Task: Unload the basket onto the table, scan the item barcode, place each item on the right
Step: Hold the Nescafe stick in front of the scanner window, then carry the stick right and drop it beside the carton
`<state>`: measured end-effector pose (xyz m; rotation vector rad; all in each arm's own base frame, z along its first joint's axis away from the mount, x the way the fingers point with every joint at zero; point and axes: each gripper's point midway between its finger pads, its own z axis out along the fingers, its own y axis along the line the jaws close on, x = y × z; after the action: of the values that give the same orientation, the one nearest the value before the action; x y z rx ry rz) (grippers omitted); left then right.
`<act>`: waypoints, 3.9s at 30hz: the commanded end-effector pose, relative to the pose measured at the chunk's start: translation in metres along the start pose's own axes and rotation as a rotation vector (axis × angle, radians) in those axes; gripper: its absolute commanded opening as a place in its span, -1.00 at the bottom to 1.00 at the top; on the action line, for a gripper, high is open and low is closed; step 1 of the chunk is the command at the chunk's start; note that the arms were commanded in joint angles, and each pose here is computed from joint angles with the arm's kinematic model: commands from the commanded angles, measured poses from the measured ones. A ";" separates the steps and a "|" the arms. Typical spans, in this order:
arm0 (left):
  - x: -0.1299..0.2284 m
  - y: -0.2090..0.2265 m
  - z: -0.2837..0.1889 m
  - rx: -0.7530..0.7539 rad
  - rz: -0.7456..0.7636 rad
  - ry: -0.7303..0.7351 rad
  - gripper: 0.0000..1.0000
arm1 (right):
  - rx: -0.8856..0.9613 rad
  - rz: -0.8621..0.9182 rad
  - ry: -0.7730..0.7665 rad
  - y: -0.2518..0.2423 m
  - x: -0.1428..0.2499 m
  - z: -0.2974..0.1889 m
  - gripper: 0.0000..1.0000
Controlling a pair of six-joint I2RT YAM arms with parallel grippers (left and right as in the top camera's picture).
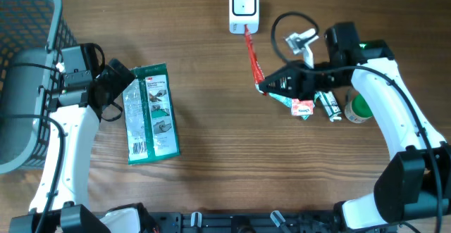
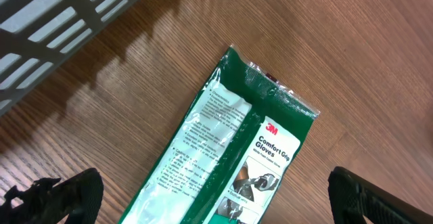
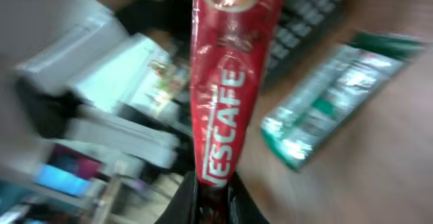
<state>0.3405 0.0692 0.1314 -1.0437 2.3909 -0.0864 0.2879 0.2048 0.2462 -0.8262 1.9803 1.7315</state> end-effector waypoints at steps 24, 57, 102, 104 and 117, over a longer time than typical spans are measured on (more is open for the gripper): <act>-0.006 -0.001 -0.001 -0.004 -0.019 -0.015 1.00 | 1.161 0.091 0.069 -0.196 -0.134 -0.022 -0.91; -0.006 -0.001 -0.001 -0.004 -0.019 -0.015 1.00 | 1.178 0.184 0.184 -0.296 -0.076 0.017 -0.91; -0.006 -0.001 -0.001 -0.004 -0.019 -0.015 1.00 | 1.499 0.658 0.589 -0.198 0.114 -0.143 -0.91; -0.006 -0.001 -0.001 -0.004 -0.019 -0.015 1.00 | 1.501 0.653 0.583 -0.199 0.113 -0.143 -0.72; -0.006 -0.001 -0.001 -0.004 -0.019 -0.015 1.00 | 1.365 0.540 0.351 -0.157 0.039 -0.124 -0.28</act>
<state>0.3400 0.0694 0.1310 -1.0487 2.3913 -0.0848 0.3576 0.0396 0.0735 -0.0686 3.1601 -0.2106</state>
